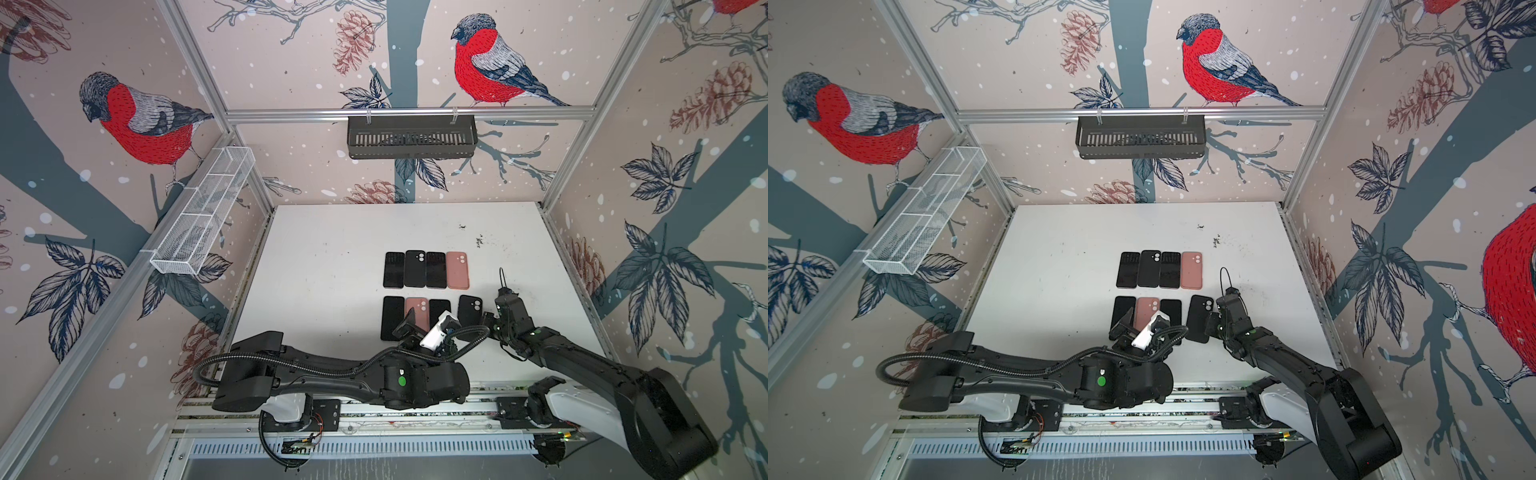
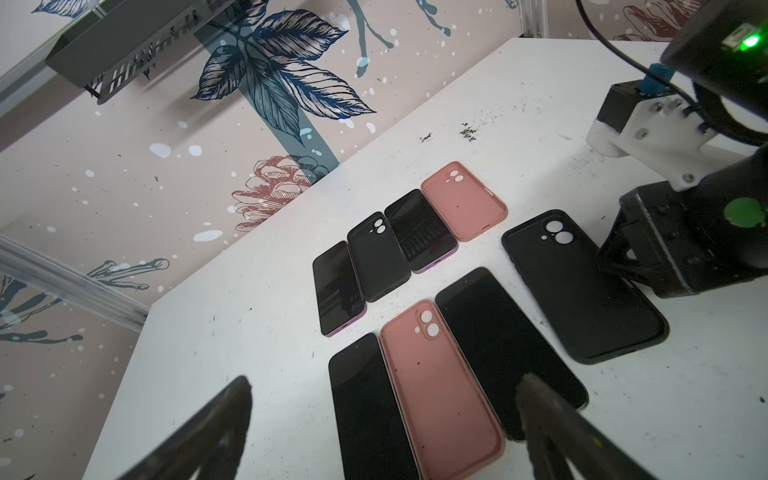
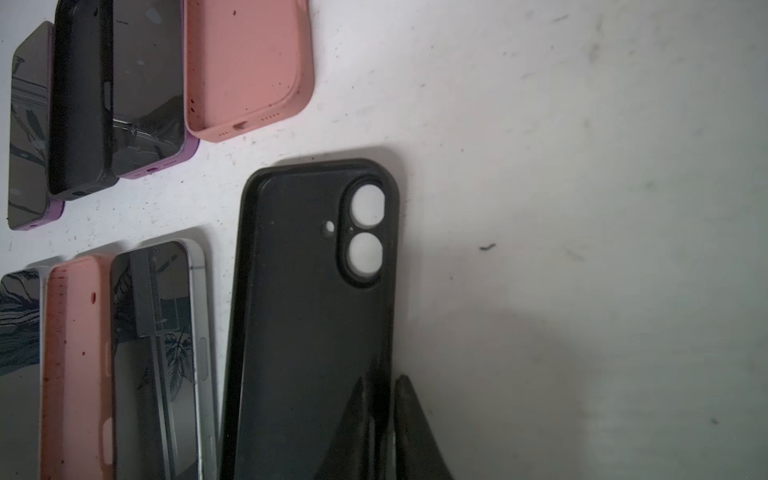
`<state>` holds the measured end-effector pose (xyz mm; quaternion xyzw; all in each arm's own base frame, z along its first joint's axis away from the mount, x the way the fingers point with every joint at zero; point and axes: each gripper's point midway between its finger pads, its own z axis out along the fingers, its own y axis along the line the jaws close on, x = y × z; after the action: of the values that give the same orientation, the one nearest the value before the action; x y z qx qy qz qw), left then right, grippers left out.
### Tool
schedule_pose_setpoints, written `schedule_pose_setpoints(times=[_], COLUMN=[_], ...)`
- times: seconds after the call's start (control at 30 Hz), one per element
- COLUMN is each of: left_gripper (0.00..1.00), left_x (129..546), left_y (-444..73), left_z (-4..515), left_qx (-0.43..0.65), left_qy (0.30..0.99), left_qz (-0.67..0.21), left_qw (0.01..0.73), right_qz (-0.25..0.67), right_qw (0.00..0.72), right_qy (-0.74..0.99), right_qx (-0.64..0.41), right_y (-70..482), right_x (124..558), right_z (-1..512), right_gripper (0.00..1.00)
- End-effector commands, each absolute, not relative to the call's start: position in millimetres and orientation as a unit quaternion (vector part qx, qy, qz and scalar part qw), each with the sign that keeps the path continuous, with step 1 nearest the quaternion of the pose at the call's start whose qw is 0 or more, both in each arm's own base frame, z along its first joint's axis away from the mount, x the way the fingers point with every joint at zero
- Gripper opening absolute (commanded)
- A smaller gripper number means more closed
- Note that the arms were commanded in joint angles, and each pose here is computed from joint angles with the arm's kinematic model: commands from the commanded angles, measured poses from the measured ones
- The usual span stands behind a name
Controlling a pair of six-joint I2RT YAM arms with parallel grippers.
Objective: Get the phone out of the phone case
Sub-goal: 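Open the left gripper and lift it off the silver phone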
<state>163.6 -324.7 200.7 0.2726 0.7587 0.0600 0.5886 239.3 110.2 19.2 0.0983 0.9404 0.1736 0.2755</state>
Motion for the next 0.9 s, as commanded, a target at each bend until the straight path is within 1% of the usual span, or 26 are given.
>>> schedule_pose_setpoints(times=[0.0, 0.37, 0.6, 0.73, 0.8, 0.83, 0.87], left_gripper=[0.98, 0.97, 0.96, 0.97, 0.97, 0.97, 0.97], left_x=[165, 161, 160, 160, 160, 159, 159], left_y=[-305, -298, -293, -288, -286, -285, -283], left_z=[201, 200, 203, 203, 202, 202, 201], left_qx=[0.247, 0.240, 0.231, 0.223, 0.220, 0.218, 0.216], left_qy=[0.765, 0.769, 0.771, 0.773, 0.775, 0.776, 0.778], left_qz=[0.073, 0.070, 0.062, 0.056, 0.052, 0.050, 0.048], left_qw=[0.591, 0.588, 0.590, 0.591, 0.590, 0.589, 0.588], right_qz=[0.133, 0.082, 0.067, 0.062, 0.061, 0.062, 0.063], right_qw=[0.252, 0.244, 0.251, 0.254, 0.258, 0.261, 0.266], right_qy=[0.955, 0.966, 0.966, 0.965, 0.964, 0.963, 0.962], right_qx=[0.082, 0.026, 0.008, 0.012, 0.013, 0.014, 0.016], right_y=[102, 117, 122, 121, 120, 120, 119], right_x=[230, 230, 228, 229, 230, 230, 231], right_z=[10, 9, 10, 11, 13, 14, 16], right_gripper=[0.14, 0.04, 0.03, 0.07, 0.13, 0.17, 0.23])
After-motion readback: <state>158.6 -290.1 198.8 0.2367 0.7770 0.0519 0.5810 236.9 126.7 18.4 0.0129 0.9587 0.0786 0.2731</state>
